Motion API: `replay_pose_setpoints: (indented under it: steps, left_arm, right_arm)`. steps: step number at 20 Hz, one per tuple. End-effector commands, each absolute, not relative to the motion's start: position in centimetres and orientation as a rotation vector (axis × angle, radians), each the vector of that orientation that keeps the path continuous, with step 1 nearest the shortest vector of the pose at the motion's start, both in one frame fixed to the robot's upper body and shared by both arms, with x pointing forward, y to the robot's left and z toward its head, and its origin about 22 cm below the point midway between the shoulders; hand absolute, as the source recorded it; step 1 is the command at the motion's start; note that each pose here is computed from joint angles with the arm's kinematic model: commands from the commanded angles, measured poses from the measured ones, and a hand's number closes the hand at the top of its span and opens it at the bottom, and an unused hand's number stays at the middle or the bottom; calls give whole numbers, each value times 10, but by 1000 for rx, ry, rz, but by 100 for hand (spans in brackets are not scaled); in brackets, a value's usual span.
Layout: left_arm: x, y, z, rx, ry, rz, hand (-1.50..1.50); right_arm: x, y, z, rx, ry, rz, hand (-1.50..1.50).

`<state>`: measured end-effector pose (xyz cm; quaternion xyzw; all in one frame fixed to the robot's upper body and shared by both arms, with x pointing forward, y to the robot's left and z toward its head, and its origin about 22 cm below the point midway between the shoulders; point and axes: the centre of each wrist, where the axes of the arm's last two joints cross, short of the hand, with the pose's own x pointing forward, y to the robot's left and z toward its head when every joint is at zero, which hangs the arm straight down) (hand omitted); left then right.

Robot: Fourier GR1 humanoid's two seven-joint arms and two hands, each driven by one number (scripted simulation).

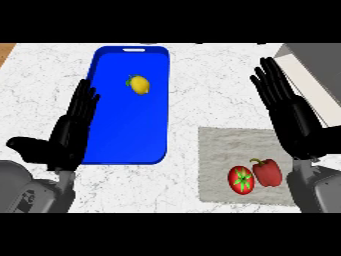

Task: Pick the bell pepper from the placemat and place it in the tiered shelf

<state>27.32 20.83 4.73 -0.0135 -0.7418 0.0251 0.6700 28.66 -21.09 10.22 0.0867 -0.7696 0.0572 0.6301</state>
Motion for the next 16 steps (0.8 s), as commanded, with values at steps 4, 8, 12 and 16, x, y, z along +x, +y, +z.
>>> replay_pose_setpoints:
  steps: [4,8,12,16]
  left_arm:
    - [280,231,38,97,-1644,-129,0]
    - [273,229,27,101,-1618,-148,0]
    - [267,238,17,117,-1573,-229,0]
    - [280,234,23,116,-1588,-229,0]
  right_arm:
    - [293,-303,107,151,-1801,203,-150]
    - [281,-234,46,699,-1635,-499,150]
    - [262,-367,49,-516,-1717,21,150]
    - [237,-359,-25,-453,-1852,-263,-150]
